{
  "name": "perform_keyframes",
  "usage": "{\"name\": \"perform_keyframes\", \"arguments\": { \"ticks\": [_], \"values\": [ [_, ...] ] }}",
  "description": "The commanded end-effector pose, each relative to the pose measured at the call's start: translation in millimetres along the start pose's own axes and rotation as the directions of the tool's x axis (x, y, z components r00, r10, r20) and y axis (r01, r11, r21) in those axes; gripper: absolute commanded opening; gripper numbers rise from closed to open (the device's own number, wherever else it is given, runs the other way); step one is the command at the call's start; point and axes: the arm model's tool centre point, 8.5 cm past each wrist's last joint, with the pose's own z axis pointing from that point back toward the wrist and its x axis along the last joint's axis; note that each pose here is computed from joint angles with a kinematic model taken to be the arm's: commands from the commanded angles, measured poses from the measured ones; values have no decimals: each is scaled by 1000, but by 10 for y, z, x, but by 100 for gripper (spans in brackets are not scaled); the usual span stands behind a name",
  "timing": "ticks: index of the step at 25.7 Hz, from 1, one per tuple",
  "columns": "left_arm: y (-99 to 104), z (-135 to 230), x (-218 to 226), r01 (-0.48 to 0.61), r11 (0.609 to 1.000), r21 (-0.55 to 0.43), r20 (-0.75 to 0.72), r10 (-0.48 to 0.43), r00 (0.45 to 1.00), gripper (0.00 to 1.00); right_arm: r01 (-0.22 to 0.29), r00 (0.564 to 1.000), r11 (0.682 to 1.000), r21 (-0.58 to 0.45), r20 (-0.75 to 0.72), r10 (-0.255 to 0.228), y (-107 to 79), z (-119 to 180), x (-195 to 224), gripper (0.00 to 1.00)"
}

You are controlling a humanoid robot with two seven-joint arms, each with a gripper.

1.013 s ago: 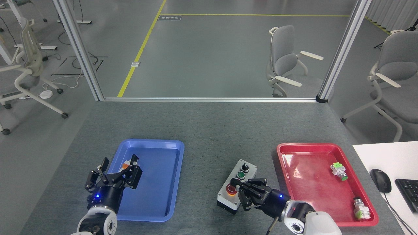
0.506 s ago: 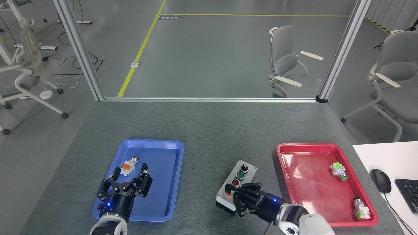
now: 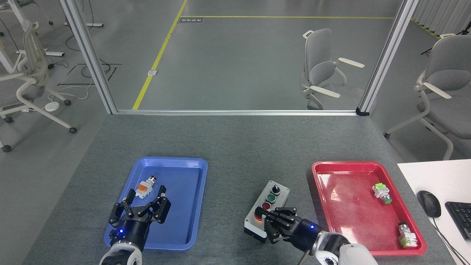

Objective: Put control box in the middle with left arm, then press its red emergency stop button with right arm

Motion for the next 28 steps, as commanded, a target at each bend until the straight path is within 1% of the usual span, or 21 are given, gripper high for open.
{"name": "perform_keyframes", "arguments": {
  "ticks": [1,2,4,6,8,9,10,11,13,15,16,17,18,19,20,22,23,24,25,26,28],
  "values": [
    [-5,1,-1,-9,1000,-1,-3,9,1000,99,13,998,980,-197,-58,-25,-523,116,-181,80],
    [-5,1,-1,-9,1000,-1,-3,9,1000,99,-8,996,971,-239,-85,-13,-662,221,-261,84],
    [-5,0,-1,-11,1000,0,-5,11,1000,99,-31,988,949,-314,-153,-19,-855,445,-438,98],
    [0,0,1,-12,1000,1,-4,12,1000,99,-11,977,918,-396,-201,-76,-959,655,-593,98],
    [0,0,1,-13,1000,1,-4,13,1000,99,22,967,879,-477,-213,-139,-1032,803,-680,98],
    [-5,0,-1,-11,1000,0,-5,11,1000,99,28,962,861,-508,-222,-162,-1068,898,-734,98],
    [-5,0,-3,-12,1000,0,-6,12,1000,99,17,953,845,-534,-248,-176,-1115,1058,-827,98],
    [-5,0,-1,-13,1000,0,-5,13,1000,99,-5,944,838,-546,-280,-176,-1161,1225,-914,98],
    [-9,0,8,-14,1000,0,-6,14,1000,99,-26,930,834,-551,-318,-182,-1114,1433,-948,98],
    [-8,-1,21,-17,1000,1,-5,17,1000,99,-44,925,831,-554,-337,-176,-1085,1534,-912,98],
    [-13,0,17,-18,1000,0,-7,18,1000,99,-50,920,836,-547,-350,-174,-1036,1595,-897,98],
    [-13,0,18,-17,1000,0,-7,17,1000,99,-54,911,850,-525,-374,-173,-951,1631,-873,98],
    [-7,-1,19,-18,1000,3,-7,18,1000,99,-75,892,867,-493,-421,-162,-906,1667,-866,98],
    [-10,-1,25,-18,1000,1,-6,18,1000,99,-106,868,884,-455,-477,-141,-887,1696,-856,98],
    [-9,-1,25,-18,1000,3,-6,18,1000,99,-124,837,895,-429,-530,-138,-839,1706,-835,98],
    [-7,-1,19,-18,1000,3,-7,18,1000,99,-150,740,909,-389,-654,-158,-723,1651,-736,98],
    [-7,-1,19,-18,1000,3,-7,18,1000,99,-171,679,919,-355,-718,-152,-675,1639,-692,98],
    [-9,-1,25,-20,1000,3,-6,20,1000,99,-198,620,934,-297,-776,-115,-620,1660,-647,98],
    [-7,-1,19,-18,1000,3,-7,18,1000,99,-222,575,943,-246,-814,-77,-575,1679,-586,98],
    [-7,-1,19,-18,1000,3,-7,18,1000,99,-232,548,946,-226,-834,-65,-544,1674,-516,98],
    [-7,-1,19,-18,1000,3,-7,18,1000,99,-215,528,947,-236,-844,-91,-442,1649,-345,98]
  ]
}}
